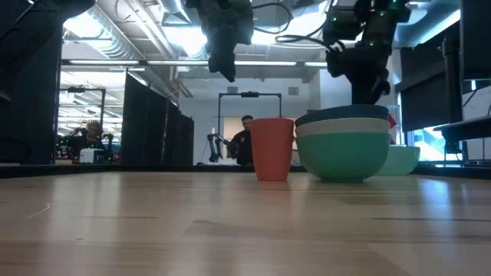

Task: Nest bowls inside each other
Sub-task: Adjust the stack of bowls

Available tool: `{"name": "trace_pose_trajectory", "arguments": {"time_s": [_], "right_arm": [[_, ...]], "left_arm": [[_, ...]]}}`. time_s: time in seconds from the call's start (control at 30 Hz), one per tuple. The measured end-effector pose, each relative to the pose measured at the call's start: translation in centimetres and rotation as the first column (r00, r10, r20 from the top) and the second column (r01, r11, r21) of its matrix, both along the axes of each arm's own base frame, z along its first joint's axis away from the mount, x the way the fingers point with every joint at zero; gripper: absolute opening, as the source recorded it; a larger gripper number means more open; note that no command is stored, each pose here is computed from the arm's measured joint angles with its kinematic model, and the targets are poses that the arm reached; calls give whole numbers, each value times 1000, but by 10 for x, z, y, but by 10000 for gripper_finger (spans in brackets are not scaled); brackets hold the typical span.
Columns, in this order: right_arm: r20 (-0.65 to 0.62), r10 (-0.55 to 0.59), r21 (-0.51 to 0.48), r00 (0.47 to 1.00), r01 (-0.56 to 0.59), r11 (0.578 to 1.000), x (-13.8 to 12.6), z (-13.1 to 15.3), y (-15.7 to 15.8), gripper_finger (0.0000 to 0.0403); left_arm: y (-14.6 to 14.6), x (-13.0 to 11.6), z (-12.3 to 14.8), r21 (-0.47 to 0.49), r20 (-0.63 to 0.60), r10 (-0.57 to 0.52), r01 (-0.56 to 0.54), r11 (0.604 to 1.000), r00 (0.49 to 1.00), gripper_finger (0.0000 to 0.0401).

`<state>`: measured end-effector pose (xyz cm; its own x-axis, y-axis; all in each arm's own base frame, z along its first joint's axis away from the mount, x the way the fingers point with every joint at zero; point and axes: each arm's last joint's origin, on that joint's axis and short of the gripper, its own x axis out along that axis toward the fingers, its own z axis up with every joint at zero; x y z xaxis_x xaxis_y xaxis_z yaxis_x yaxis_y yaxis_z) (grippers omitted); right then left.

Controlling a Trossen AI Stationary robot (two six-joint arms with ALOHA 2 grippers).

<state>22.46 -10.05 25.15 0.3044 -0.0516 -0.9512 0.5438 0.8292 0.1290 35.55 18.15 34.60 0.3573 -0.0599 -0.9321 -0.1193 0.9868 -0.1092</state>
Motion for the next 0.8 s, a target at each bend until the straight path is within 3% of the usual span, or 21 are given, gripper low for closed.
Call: {"name": "trace_pose_trajectory", "arguments": {"time_s": [0.8], "right_arm": [[-105,19,94,994,-9,996,23,-35,0,182]], "left_arm": [[-2,-4,-1,2,-34,-65,65,998,997,104]]}}
